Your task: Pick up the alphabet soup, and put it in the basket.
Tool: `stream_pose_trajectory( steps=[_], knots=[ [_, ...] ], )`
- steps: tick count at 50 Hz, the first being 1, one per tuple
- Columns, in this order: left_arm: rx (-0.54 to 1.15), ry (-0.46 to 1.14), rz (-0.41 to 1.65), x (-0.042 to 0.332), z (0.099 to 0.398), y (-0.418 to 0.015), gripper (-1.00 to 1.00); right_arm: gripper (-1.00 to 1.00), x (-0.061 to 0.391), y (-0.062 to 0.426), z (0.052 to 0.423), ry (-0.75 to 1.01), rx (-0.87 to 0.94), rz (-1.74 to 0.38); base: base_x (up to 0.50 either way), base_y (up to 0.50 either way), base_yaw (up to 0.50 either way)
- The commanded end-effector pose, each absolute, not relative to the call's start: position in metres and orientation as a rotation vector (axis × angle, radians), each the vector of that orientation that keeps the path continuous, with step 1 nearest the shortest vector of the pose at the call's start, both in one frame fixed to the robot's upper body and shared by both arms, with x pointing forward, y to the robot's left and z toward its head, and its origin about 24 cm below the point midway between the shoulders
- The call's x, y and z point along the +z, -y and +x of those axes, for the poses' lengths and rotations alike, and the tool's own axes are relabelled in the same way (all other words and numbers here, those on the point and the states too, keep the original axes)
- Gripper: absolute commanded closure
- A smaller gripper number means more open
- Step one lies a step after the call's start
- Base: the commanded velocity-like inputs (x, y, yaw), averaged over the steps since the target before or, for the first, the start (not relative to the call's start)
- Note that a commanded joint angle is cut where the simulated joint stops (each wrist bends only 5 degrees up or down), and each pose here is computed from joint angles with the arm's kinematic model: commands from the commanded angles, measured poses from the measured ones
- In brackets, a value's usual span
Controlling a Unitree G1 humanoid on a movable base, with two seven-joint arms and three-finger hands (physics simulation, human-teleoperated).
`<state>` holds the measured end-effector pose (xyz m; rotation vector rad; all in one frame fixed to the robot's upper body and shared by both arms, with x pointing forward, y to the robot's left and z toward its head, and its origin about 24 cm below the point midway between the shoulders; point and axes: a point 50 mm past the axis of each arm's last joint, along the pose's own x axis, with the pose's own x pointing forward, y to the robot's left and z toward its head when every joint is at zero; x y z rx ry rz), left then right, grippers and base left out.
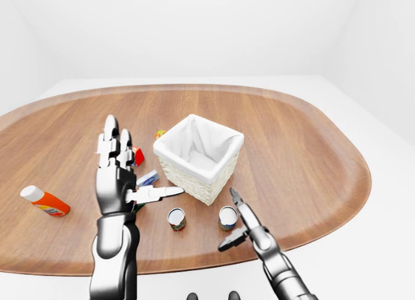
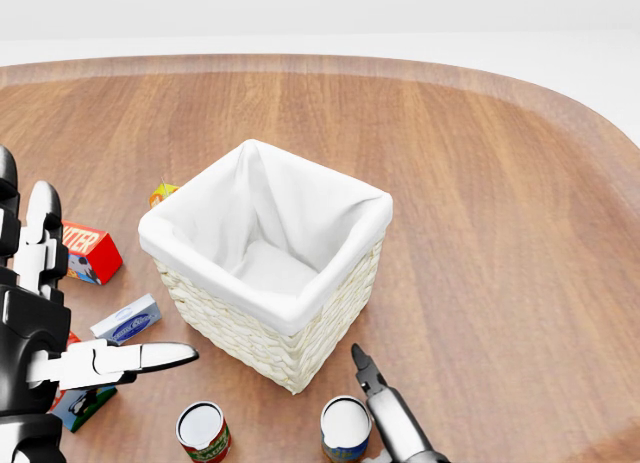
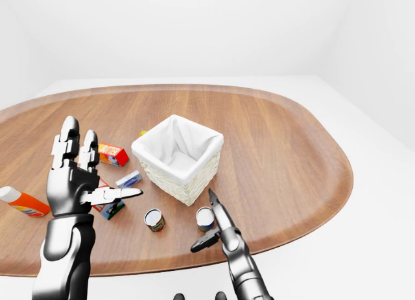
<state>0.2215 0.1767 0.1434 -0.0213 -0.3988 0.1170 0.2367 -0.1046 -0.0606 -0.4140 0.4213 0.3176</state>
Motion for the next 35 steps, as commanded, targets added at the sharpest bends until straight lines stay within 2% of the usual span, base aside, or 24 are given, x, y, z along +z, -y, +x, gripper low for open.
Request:
stream_pose_trajectory(
  steps=[1, 28, 29, 30, 31, 32, 34, 35],
  knots=[
    [0.116, 0.398, -0.020, 0.143, 0.222, -0.176, -1.00, -1.00, -0.065, 0.104, 0.237, -0.431, 0.326, -0.422, 0.00, 0.00, 0.00],
    [0.118, 0.395, -0.018, 0.143, 0.222, -0.177, -1.00, -1.00, -0.076, 0.105, 0.233, -0.478, 0.341, -0.427, 0.00, 0.00, 0.00],
    [0.118, 0.393, -0.019, 0.142, 0.222, -0.177, -1.00, -0.59, -0.077, 0.105, 0.233, -0.479, 0.342, -0.427, 0.00, 0.00, 0.00],
    [0.118, 0.392, -0.019, 0.142, 0.222, -0.177, -1.00, -0.39, -0.077, 0.105, 0.232, -0.481, 0.342, -0.426, 0.00, 0.00, 0.00],
    [0.119, 0.396, -0.019, 0.143, 0.222, -0.177, -1.00, -0.10, -0.077, 0.105, 0.233, -0.481, 0.342, -0.426, 0.00, 0.00, 0.00],
    [0.119, 0.399, -0.019, 0.143, 0.221, -0.178, -1.00, 0.44, -0.076, 0.105, 0.232, -0.480, 0.344, -0.426, 0.00, 0.00, 0.00],
    [0.119, 0.400, -0.019, 0.144, 0.221, -0.178, -1.00, 0.44, -0.076, 0.105, 0.232, -0.480, 0.344, -0.426, 0.00, 0.00, 0.00],
    [0.119, 0.398, -0.019, 0.143, 0.221, -0.177, -1.00, 1.00, -0.077, 0.105, 0.232, -0.479, 0.347, -0.426, 0.00, 0.00, 0.00]
  ],
)
